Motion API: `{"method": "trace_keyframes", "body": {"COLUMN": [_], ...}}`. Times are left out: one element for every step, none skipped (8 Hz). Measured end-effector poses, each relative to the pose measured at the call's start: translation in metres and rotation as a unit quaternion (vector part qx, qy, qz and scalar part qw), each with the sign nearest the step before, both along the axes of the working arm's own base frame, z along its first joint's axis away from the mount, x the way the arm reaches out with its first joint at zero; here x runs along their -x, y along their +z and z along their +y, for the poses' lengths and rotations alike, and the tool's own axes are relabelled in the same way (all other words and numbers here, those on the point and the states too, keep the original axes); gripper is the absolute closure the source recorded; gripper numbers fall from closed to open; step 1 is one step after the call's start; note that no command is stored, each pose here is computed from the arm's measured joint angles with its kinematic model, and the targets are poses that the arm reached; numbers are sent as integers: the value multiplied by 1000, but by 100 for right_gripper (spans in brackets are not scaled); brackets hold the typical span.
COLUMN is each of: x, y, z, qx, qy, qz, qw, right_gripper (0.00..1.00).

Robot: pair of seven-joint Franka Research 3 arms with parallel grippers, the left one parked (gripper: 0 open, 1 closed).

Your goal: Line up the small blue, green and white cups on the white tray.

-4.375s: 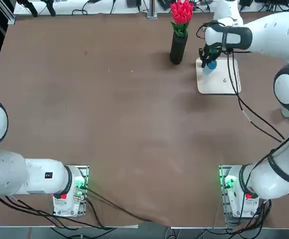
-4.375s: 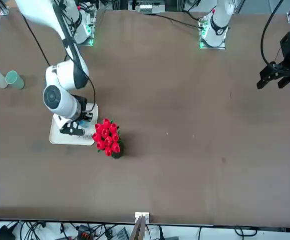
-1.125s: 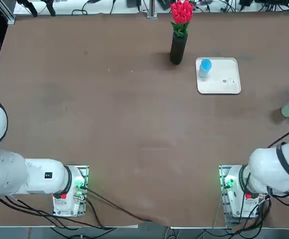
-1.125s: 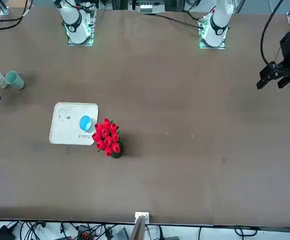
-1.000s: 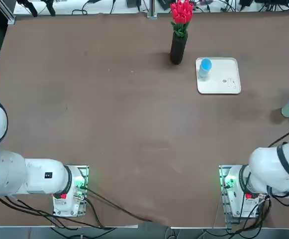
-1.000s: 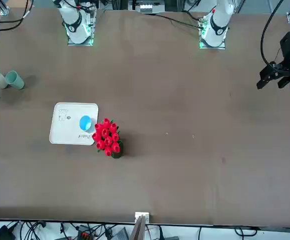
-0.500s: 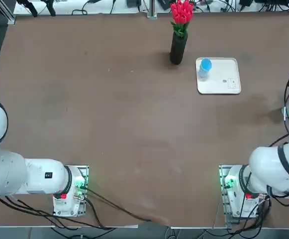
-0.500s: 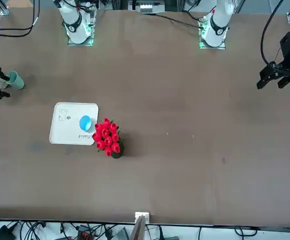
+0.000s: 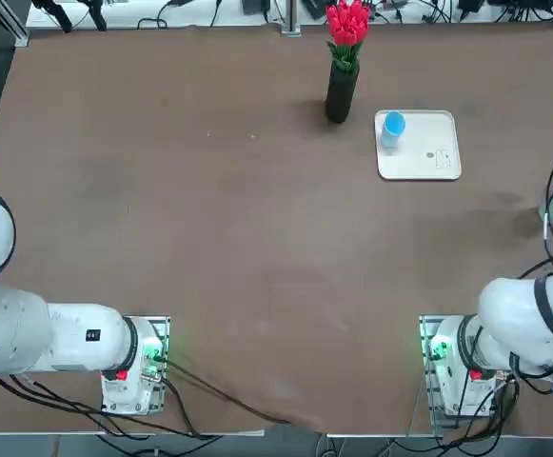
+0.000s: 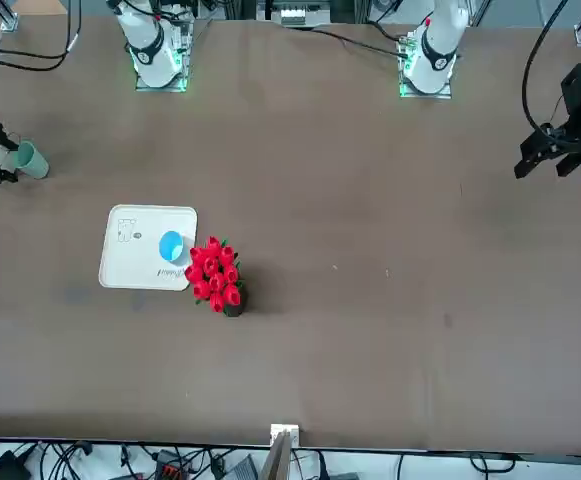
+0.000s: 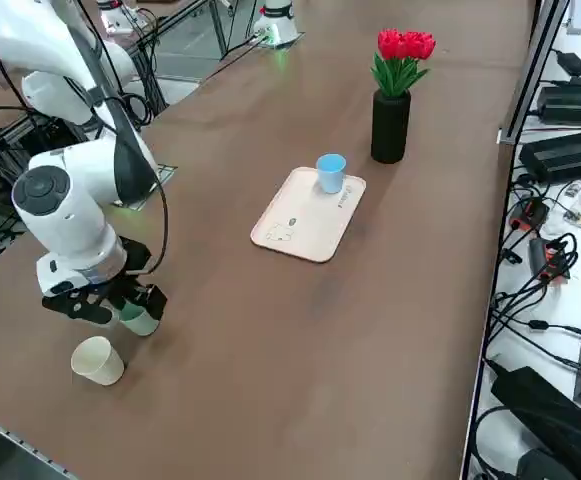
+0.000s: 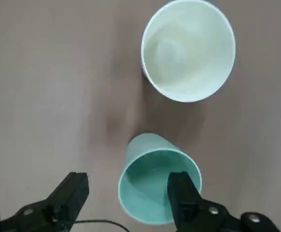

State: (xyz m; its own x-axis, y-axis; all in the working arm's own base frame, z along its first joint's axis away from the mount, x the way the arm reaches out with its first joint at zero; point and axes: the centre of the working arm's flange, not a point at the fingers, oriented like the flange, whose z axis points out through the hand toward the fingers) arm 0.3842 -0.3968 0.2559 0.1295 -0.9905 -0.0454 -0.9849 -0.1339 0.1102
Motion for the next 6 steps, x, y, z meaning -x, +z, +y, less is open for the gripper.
{"method": "trace_keyframes", "body": {"x": [4, 4, 3, 3, 3, 3], "y": [-9, -13, -13, -13, -13, -13], "z": [5, 8, 9, 9, 9, 9], "qx": [4, 6, 8, 9, 9, 9], "qy": [2, 4, 4, 3, 3, 3], "qz": [-3, -6, -8, -9, -9, -10], "qw": [1000, 1000, 1000, 1000, 1000, 1000], "right_gripper": [8, 13, 33, 54, 73, 92]}}
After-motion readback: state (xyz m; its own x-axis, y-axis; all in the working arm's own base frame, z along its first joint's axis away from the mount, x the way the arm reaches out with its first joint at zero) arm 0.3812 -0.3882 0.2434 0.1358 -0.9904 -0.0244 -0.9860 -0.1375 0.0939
